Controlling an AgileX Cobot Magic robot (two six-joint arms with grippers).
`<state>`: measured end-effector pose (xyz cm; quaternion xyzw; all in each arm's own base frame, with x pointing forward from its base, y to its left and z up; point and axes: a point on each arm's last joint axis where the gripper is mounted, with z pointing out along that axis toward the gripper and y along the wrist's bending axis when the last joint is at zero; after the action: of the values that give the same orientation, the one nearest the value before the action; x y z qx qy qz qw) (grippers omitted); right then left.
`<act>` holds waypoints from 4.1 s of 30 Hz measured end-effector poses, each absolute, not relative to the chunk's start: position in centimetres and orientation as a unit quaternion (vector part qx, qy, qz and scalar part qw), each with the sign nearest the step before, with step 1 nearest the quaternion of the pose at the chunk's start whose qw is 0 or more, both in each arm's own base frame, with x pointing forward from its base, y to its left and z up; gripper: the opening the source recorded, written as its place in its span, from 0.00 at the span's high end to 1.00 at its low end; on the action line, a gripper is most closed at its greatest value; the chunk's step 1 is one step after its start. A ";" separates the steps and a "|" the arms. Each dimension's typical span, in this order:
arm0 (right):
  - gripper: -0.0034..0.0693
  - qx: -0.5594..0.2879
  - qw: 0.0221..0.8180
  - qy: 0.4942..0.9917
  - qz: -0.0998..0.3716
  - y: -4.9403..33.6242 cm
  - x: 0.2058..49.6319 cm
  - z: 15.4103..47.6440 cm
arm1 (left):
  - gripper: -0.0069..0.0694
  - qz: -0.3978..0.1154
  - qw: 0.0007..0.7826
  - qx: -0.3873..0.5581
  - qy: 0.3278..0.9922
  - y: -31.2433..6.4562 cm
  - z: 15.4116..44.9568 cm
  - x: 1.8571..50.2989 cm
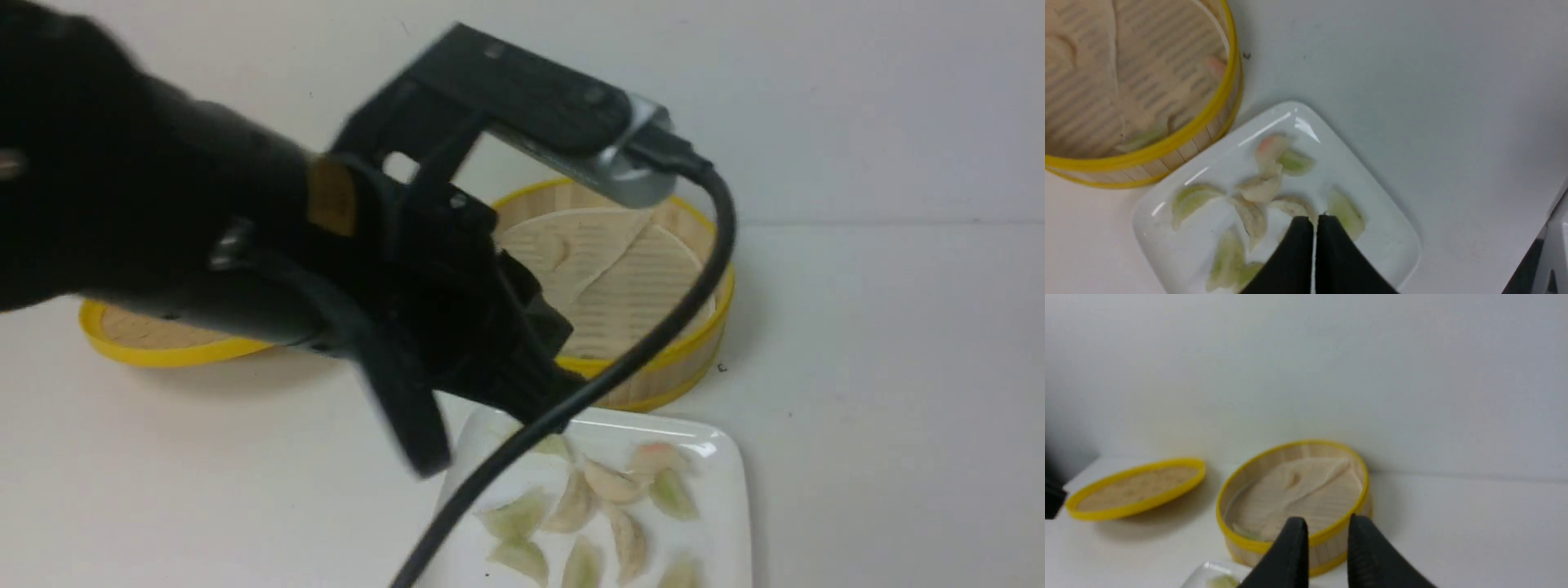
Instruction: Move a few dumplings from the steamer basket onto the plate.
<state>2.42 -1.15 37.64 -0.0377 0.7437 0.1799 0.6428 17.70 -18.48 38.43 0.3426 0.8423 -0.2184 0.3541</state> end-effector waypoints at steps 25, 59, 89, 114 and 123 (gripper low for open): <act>0.97 -0.034 0.761 0.606 0.229 -2.2 0.3 34.7 | 0.92 -0.259 0.547 0.223 0.764 -8.5 33.0 9.4; 0.97 -0.034 0.761 0.606 0.229 -2.2 0.3 34.7 | 0.92 -0.086 0.652 0.087 0.748 -1.5 23.2 5.9; 0.97 -0.033 0.759 0.609 0.227 -2.2 0.3 34.7 | 0.92 -0.039 0.591 0.046 0.805 -0.7 17.1 5.2; 0.97 -0.138 0.742 0.612 0.236 -0.1 -0.2 33.9 | 0.92 -0.039 0.590 0.046 0.805 -0.7 17.1 5.2; 0.97 -0.009 0.668 0.743 0.033 0.2 4.1 23.9 | 0.92 -0.039 0.590 0.046 0.805 -0.7 17.0 5.2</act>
<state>4.14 0.19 23.93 -0.0092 0.7433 0.0335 0.6681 5.21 -0.67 17.04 0.0455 0.8054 -0.0393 0.5897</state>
